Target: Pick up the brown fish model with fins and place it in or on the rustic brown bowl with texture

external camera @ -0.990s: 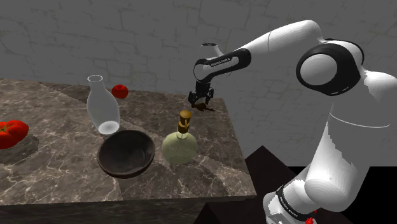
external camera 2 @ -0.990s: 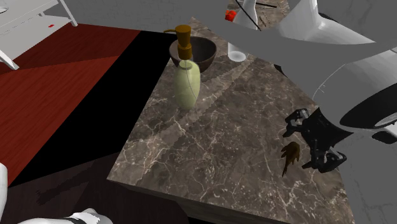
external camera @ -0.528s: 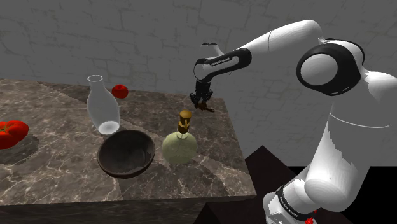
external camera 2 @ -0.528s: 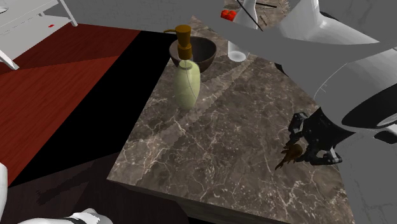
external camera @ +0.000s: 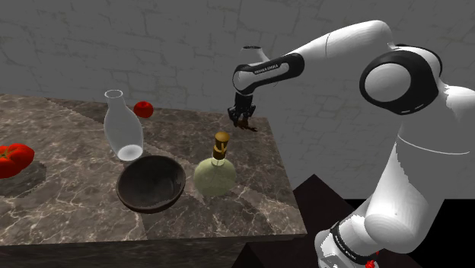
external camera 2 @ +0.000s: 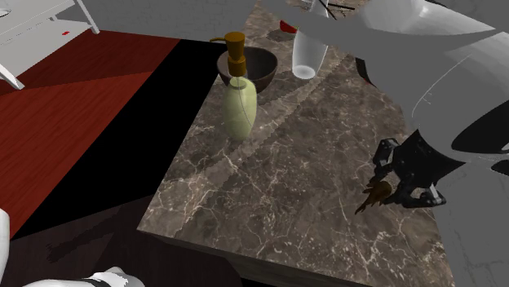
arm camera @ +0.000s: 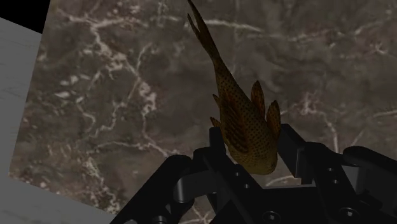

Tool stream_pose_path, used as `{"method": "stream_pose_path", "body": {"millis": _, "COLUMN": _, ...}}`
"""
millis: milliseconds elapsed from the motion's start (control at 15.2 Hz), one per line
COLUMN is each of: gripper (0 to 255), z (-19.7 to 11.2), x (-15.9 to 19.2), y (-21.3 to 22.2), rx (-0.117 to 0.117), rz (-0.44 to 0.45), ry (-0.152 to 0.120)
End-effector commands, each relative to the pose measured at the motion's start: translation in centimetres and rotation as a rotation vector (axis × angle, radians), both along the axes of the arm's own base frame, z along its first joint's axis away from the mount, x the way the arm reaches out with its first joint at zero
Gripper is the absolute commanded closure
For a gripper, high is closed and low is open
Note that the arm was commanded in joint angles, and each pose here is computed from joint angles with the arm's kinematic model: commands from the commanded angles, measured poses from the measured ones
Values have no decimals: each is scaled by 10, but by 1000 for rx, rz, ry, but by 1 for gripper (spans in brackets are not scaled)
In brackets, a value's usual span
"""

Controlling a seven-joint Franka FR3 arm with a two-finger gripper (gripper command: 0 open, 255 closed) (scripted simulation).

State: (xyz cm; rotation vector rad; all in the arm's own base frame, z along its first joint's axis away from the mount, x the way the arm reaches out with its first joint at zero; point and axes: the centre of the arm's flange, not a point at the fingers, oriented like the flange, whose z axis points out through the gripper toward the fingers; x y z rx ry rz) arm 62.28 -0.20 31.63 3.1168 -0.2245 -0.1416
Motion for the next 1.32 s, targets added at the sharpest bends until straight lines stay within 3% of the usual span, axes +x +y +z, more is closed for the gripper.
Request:
{"method": "stream_pose_path", "body": {"millis": 0, "gripper": 255, "z": 11, "x": 0, "y": 0, "rx": 0, "rz": 0, "ry": 0}}
{"method": "stream_pose_path", "body": {"millis": 1254, "gripper": 255, "z": 111, "x": 0, "y": 0, "rx": 0, "rz": 0, "ry": 0}}
